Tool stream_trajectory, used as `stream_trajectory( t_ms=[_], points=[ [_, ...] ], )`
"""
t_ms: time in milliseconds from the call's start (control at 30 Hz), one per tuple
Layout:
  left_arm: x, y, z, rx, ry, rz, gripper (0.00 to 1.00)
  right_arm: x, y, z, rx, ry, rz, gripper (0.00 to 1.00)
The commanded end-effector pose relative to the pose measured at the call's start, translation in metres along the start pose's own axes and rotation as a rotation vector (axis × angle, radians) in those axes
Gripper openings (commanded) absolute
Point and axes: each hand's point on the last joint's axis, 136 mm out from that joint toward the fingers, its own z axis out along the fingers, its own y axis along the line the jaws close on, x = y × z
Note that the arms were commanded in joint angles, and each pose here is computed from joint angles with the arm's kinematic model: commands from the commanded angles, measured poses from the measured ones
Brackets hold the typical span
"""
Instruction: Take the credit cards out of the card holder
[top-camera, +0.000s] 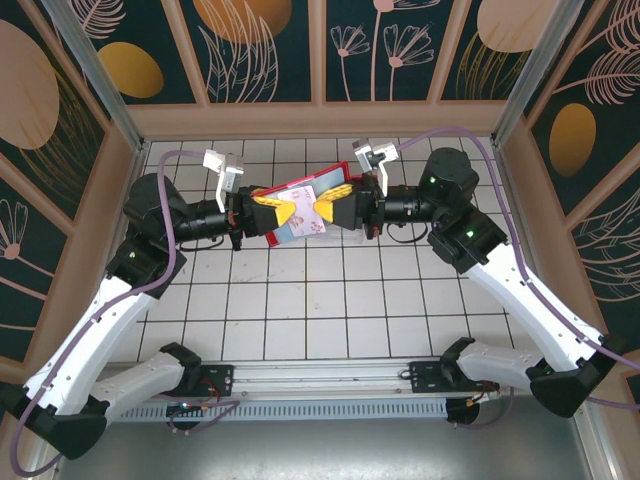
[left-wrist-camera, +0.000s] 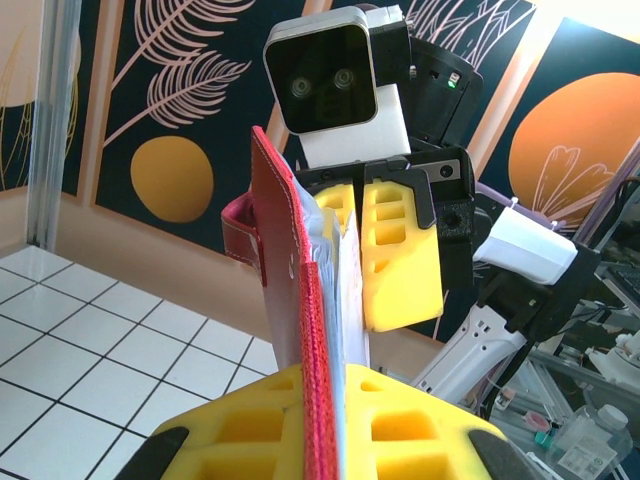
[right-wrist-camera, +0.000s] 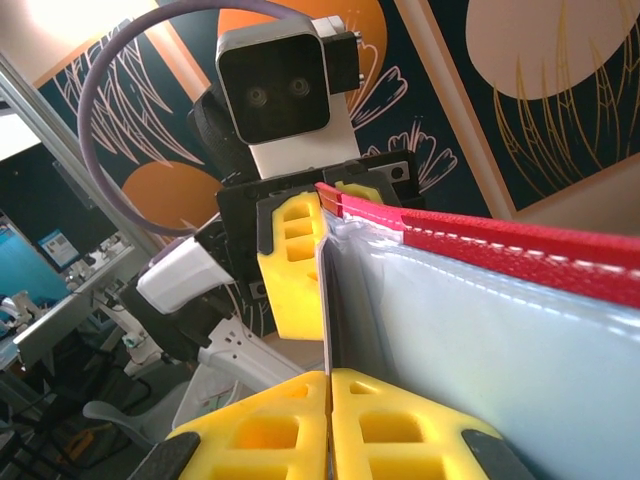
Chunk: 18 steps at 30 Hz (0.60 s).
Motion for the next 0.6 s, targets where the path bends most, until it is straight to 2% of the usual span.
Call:
stream_trajectory(
  t_ms=[0, 167, 433, 467, 500, 567],
  points=[
    [-0.002, 0.007, -0.002, -0.038, -0.011, 0.015, 0.06, -0.016, 0.047, -0.013, -0.124, -0.046, -0.124, 0.1],
    [-0.003, 0.007, -0.002, -0.038, -0.012, 0.016, 0.06, -0.016, 0.05, -0.015, -0.135, -0.047, -0.13, 0.12],
    [-0.005, 0.004, -0.002, -0.031, -0.017, 0.017, 0.06, -0.015, 0.04, -0.012, -0.087, -0.046, -0.114, 0.05],
    [-0.005, 0.004, -0.002, -0.03, -0.017, 0.016, 0.06, -0.016, 0.036, -0.012, -0.073, -0.047, -0.113, 0.06],
    [-0.006, 0.003, -0.002, -0.026, -0.017, 0.016, 0.06, -0.016, 0.034, -0.012, -0.055, -0.047, -0.11, 0.12],
    [-0.006, 0.003, -0.002, -0.026, -0.018, 0.016, 0.06, -0.015, 0.028, -0.011, -0.032, -0.042, -0.104, 0.15]
  ],
)
